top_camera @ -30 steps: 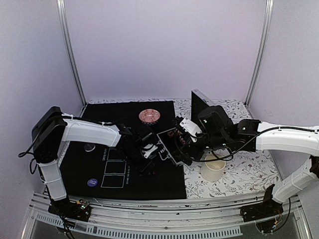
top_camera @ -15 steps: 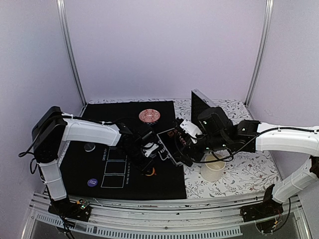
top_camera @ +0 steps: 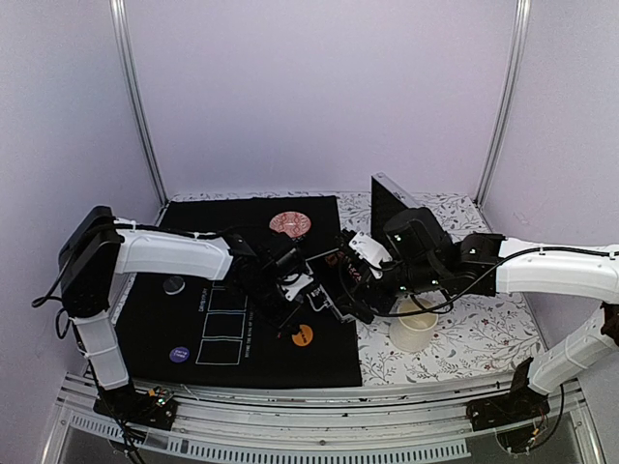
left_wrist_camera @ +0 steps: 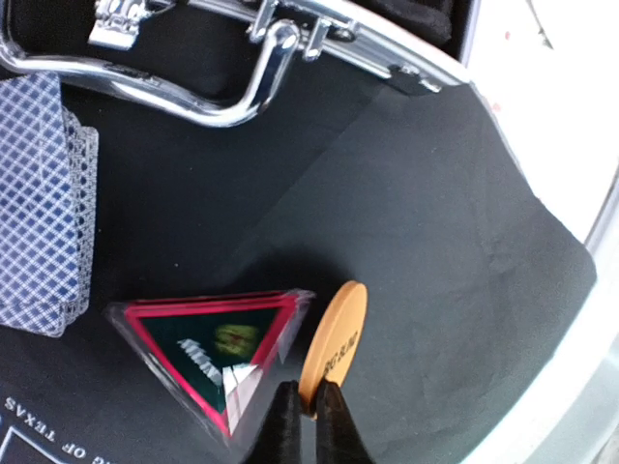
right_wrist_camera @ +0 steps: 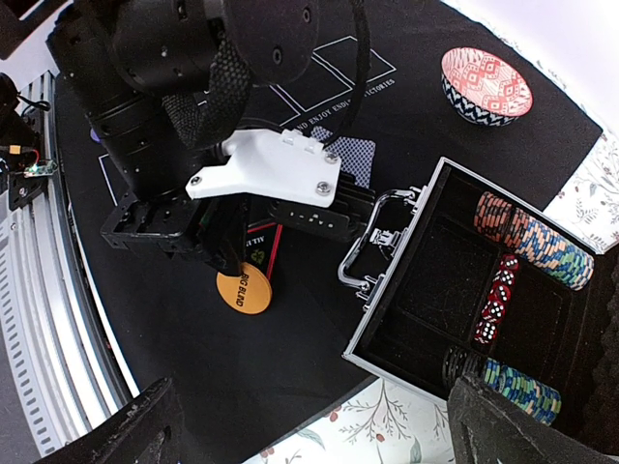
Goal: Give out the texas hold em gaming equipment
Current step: Pick up the big blind button from the poker table mat, then place the big blind button in the big blind area.
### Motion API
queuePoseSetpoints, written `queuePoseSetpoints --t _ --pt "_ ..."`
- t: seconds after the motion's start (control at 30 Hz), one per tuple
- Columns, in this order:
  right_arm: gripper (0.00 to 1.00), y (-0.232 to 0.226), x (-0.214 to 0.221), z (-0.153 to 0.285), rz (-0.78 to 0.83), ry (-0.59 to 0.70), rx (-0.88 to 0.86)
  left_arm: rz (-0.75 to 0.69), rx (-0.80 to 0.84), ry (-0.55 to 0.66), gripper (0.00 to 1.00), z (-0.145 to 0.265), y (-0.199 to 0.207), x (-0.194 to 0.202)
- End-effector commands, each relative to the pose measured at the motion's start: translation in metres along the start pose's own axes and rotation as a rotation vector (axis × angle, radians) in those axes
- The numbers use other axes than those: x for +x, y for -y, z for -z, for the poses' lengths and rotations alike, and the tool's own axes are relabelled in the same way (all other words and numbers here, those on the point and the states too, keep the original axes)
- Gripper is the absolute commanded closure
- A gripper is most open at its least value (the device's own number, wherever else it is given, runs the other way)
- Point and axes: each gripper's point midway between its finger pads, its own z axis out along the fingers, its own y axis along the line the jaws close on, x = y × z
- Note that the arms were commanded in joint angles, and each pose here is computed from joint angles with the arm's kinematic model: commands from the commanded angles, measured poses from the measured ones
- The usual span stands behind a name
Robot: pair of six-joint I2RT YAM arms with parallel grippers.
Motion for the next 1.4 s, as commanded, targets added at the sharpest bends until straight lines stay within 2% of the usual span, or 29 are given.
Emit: queuePoseSetpoints --t 0.0,0.27,0.6,0.7,0.87,0.97,1.1,1.37 --pt "0.03 0.003 -0.002 0.007 -0.006 0.013 0.005 0.009 0.015 -0.016 1.00 -0.004 -0.001 0.006" --pt "0.03 -0.002 0.002 0.004 -0.018 -0.003 -0.023 0.059 0.135 0.055 1.00 0.010 0.008 0.003" --pt "0.03 -0.002 -0.003 0.008 -0.018 0.015 -0.020 0.121 0.298 0.242 1.00 0.067 0.013 -0.019" --pt "0.03 -0.001 -0.002 0.008 -0.018 0.012 -0.019 0.175 0.306 0.322 1.00 0.090 -0.009 -0.029" --pt "0.03 -0.001 -0.003 0.010 -0.018 0.019 -0.018 0.319 0.206 0.544 1.00 0.136 -0.076 -0.060" --pt "0.03 -0.001 -0.005 0.012 -0.018 0.026 -0.018 0.426 0.166 0.629 1.00 0.145 -0.118 -0.070" --pt "0.03 0.000 -0.005 0.014 -0.019 0.027 -0.012 0.529 0.128 0.634 1.00 0.130 -0.159 -0.077" --pt "0.03 0.002 -0.004 0.019 -0.018 0.034 -0.002 0.579 0.135 0.579 1.00 0.091 -0.190 -0.101"
